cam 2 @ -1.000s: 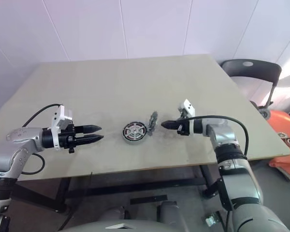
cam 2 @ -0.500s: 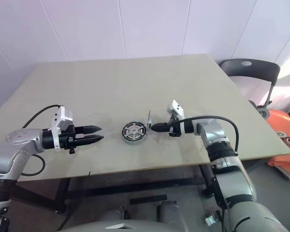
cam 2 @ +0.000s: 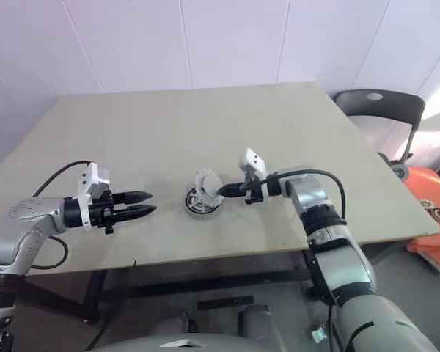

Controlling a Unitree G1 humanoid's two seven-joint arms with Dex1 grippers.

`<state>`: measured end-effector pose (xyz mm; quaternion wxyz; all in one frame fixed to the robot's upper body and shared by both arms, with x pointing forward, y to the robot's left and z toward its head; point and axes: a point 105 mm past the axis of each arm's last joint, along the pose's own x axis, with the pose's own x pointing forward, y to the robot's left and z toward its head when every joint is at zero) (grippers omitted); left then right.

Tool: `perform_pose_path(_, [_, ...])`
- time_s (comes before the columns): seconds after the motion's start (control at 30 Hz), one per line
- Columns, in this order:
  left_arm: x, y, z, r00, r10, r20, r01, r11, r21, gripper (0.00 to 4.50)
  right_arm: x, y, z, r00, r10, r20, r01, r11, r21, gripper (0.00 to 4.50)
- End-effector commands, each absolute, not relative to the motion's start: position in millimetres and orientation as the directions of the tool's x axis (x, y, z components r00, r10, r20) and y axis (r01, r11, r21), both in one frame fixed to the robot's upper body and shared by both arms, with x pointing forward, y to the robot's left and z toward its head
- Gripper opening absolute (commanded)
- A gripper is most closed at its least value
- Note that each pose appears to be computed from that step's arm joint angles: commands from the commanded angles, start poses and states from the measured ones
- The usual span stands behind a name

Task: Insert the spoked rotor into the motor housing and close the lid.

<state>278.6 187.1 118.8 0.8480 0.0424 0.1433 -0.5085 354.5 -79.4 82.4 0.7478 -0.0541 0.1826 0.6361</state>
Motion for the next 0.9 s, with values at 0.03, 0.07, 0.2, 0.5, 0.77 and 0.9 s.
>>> perform_pose_path(0.03, [280,186,134,0.454,-0.856,-0.247,0.880,0.474,-0.026,2.11,361,-60,90,0.120,0.932,-0.342,-0.984,0.157,0.084,0.03])
perform_pose_path(0.07, [280,186,134,0.454,-0.856,-0.247,0.880,0.474,-0.026,2.11,362,-55,89,0.121,0.932,-0.340,-0.984,0.157,0.080,0.03])
perform_pose_path(0.2, [280,185,133,0.451,-0.858,-0.247,0.881,0.472,-0.028,2.11,365,-39,84,0.142,0.931,-0.336,-0.985,0.168,0.050,0.03])
perform_pose_path(0.5, [278,186,133,0.458,-0.854,-0.248,0.877,0.480,-0.030,2.11,358,-27,67,0.124,0.925,-0.360,-0.987,0.151,0.048,0.03])
perform_pose_path(0.77, [277,185,132,0.461,-0.853,-0.243,0.875,0.483,-0.035,2.11,358,-37,58,0.179,0.906,-0.384,-0.983,0.176,-0.042,0.03])
perform_pose_path(0.9, [275,185,131,0.461,-0.853,-0.244,0.874,0.484,-0.039,2.11,364,-34,89,0.273,0.934,-0.229,-0.954,0.233,-0.190,0.03])
